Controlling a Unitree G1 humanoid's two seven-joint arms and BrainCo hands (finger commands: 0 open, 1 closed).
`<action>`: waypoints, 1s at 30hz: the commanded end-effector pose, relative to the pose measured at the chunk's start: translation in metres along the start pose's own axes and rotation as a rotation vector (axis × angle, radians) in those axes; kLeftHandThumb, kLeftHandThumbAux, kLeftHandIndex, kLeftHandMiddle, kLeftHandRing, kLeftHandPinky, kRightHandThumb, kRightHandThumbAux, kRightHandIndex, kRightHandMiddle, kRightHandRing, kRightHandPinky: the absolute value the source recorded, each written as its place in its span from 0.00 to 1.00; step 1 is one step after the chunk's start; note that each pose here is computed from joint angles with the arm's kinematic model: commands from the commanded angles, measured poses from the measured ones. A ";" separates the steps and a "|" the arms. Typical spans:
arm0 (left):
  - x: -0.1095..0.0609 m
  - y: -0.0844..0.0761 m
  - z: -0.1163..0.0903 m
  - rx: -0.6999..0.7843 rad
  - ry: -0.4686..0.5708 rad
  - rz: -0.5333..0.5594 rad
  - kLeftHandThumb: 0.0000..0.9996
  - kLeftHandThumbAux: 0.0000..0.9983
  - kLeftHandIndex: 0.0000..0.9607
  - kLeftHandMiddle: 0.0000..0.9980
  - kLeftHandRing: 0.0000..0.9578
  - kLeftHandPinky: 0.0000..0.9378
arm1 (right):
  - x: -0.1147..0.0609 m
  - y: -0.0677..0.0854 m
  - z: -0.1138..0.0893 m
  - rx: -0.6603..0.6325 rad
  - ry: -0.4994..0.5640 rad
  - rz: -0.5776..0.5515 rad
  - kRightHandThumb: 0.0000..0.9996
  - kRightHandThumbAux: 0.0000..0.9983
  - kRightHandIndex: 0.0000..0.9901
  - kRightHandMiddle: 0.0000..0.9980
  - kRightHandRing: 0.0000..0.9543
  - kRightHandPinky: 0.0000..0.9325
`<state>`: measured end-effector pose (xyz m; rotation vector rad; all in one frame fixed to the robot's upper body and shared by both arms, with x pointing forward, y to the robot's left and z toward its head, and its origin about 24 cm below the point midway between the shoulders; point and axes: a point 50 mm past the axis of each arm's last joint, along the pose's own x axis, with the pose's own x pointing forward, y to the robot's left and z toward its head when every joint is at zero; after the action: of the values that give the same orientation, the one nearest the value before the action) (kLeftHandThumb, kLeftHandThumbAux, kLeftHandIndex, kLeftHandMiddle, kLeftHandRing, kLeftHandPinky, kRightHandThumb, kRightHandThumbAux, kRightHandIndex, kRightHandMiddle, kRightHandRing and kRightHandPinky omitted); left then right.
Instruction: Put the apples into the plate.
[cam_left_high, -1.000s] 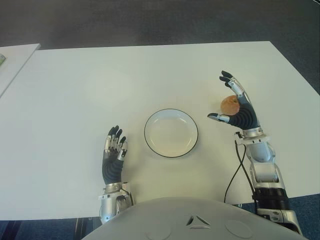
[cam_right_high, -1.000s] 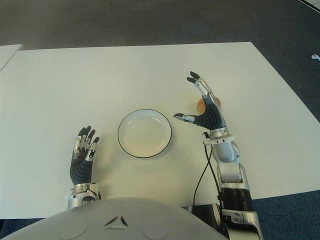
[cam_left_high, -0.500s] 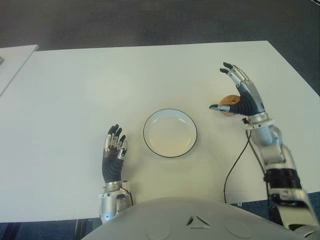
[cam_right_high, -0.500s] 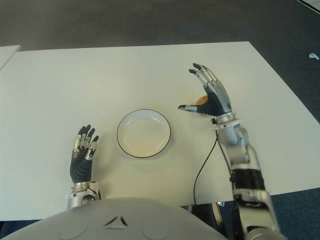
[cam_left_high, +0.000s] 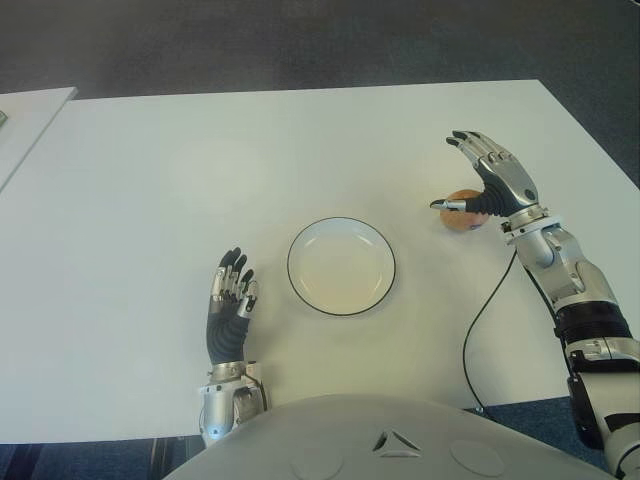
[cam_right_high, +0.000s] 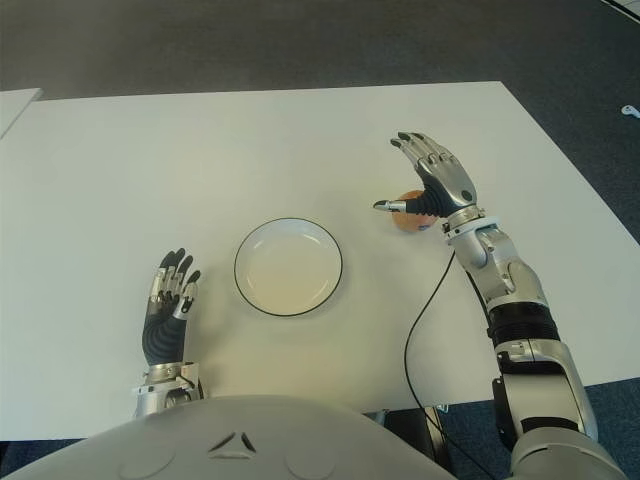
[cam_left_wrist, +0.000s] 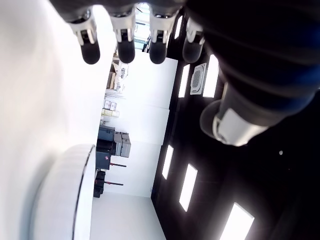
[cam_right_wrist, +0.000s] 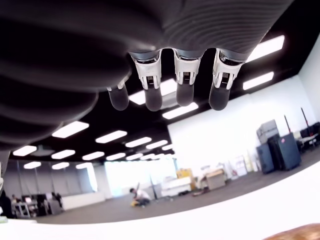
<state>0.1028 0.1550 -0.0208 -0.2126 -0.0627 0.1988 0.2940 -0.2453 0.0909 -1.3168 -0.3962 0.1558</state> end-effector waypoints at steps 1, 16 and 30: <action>-0.008 0.001 -0.011 -0.010 0.086 0.057 0.28 0.60 0.00 0.00 0.00 0.00 | 0.000 0.002 -0.007 -0.043 0.035 0.068 0.41 0.39 0.02 0.00 0.00 0.00; -0.008 0.002 -0.012 0.027 0.077 0.043 0.25 0.60 0.00 0.00 0.00 0.00 | -0.003 0.009 -0.030 -0.086 0.126 0.192 0.31 0.32 0.00 0.00 0.00 0.00; -0.010 0.002 -0.011 0.020 0.079 0.051 0.25 0.62 0.00 0.00 0.00 0.00 | -0.007 0.020 -0.038 -0.068 0.170 0.247 0.24 0.25 0.00 0.00 0.00 0.00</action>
<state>0.1016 0.1565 -0.0220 -0.1755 -0.0538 0.2148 0.3012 -0.2770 0.0636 -1.4353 -0.1127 0.2291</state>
